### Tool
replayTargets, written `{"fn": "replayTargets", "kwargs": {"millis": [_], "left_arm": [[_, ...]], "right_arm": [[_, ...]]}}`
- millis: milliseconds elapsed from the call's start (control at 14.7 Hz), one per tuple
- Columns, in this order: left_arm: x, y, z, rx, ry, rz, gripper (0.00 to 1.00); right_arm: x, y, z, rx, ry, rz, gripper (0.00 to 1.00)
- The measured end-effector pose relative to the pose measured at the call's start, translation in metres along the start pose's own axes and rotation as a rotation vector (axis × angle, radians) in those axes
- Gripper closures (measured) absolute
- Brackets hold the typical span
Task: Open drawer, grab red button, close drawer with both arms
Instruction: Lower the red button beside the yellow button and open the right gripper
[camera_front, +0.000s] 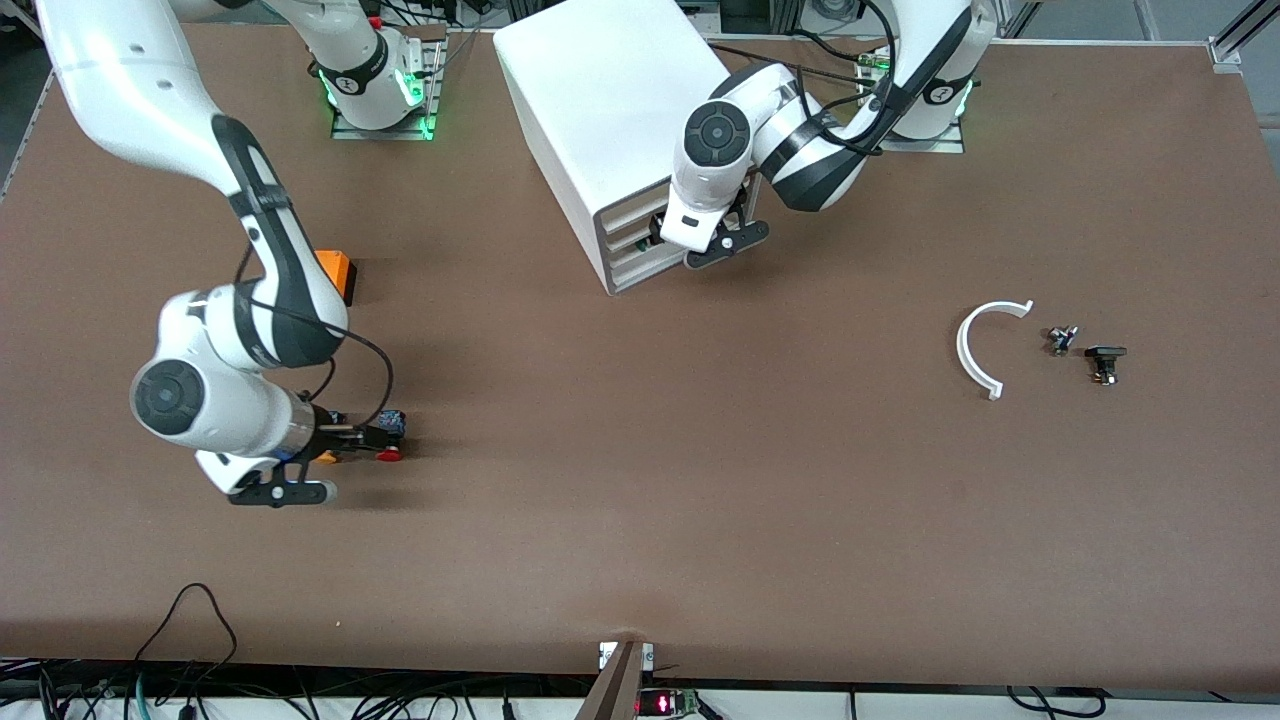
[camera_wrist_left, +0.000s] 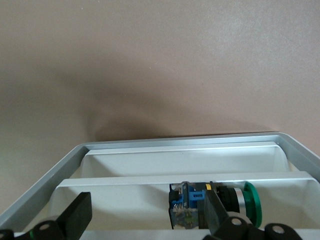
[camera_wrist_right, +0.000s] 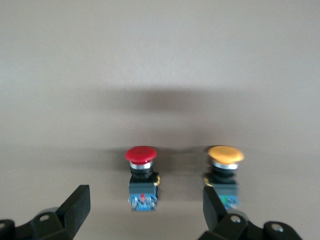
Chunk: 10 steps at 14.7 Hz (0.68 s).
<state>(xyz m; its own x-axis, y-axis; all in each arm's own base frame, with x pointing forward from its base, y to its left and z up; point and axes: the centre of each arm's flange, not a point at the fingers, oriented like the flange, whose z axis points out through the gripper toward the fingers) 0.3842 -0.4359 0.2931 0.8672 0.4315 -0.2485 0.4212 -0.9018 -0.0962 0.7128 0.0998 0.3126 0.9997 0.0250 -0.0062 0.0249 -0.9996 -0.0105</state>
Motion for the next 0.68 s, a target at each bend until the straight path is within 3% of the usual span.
{"fn": "replayTargets", "kwargs": {"millis": [407,679], "left_arm": [[0.001,-0.001,0.0,0.007,-0.003,-0.001,0.0],[0.025,-0.002,-0.03,-0.006,0.003,0.036,0.0]], "right_arm": [[-0.003,0.034,-0.092,-0.027,0.107,-0.05,0.0],[-0.025,0.045,-0.146,-0.05,0.074,-0.031,0.0]]}}
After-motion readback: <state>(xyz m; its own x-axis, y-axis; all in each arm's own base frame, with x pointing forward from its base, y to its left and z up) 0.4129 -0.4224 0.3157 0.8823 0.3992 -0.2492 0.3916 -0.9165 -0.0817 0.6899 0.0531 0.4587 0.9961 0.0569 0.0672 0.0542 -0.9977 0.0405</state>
